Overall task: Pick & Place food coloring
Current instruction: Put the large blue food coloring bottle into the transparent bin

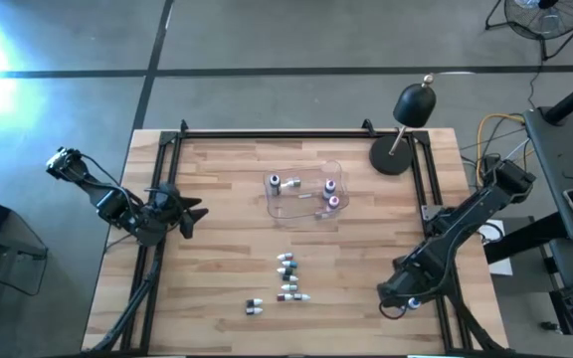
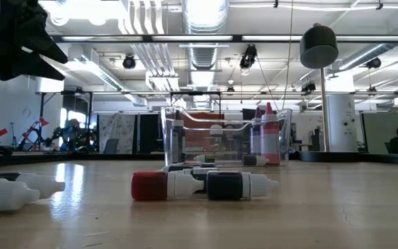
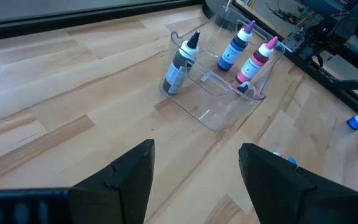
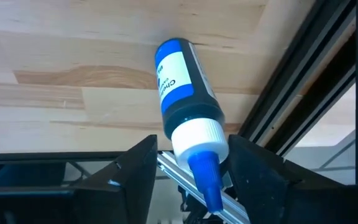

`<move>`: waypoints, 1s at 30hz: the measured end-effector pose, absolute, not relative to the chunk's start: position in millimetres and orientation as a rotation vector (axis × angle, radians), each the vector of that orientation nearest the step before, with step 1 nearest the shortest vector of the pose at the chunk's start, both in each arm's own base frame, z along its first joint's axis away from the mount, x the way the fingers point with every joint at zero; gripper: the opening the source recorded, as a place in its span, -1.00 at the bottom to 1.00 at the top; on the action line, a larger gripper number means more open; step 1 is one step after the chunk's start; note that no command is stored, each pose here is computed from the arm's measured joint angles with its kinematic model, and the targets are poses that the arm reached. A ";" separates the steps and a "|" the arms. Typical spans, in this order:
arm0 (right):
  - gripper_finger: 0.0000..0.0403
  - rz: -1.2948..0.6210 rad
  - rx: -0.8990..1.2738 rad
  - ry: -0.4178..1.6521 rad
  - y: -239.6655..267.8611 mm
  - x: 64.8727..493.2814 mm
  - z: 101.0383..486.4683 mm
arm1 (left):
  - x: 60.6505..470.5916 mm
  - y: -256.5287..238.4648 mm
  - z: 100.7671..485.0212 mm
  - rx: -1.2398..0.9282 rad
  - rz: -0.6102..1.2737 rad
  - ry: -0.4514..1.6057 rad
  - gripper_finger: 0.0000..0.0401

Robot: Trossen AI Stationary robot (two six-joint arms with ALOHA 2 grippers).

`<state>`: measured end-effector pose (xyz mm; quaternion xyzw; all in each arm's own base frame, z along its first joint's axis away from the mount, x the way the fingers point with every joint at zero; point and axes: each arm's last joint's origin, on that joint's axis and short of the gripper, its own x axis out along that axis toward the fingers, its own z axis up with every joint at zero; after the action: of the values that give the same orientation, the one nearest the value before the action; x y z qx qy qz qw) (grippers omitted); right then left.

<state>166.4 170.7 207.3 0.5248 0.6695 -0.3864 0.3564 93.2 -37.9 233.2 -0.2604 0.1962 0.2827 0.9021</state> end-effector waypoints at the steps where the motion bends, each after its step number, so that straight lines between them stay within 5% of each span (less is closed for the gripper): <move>1: -0.09 -0.997 1.354 1.732 170.8 166.2 207.4 | 93.2 -38.0 233.2 -0.539 0.584 0.406 0.04; 23: -0.44 -0.947 1.335 1.746 171.2 163.0 211.1 | 93.2 -37.9 233.2 -0.539 0.586 0.405 0.04; 30: -0.44 -0.882 1.376 1.516 159.6 170.5 228.5 | 93.2 -37.9 233.3 -0.540 0.586 0.404 0.04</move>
<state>170.5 159.6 228.5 0.5540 0.6105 -0.3552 0.4406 93.2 -37.9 233.3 -0.2609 0.1953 0.2833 0.9020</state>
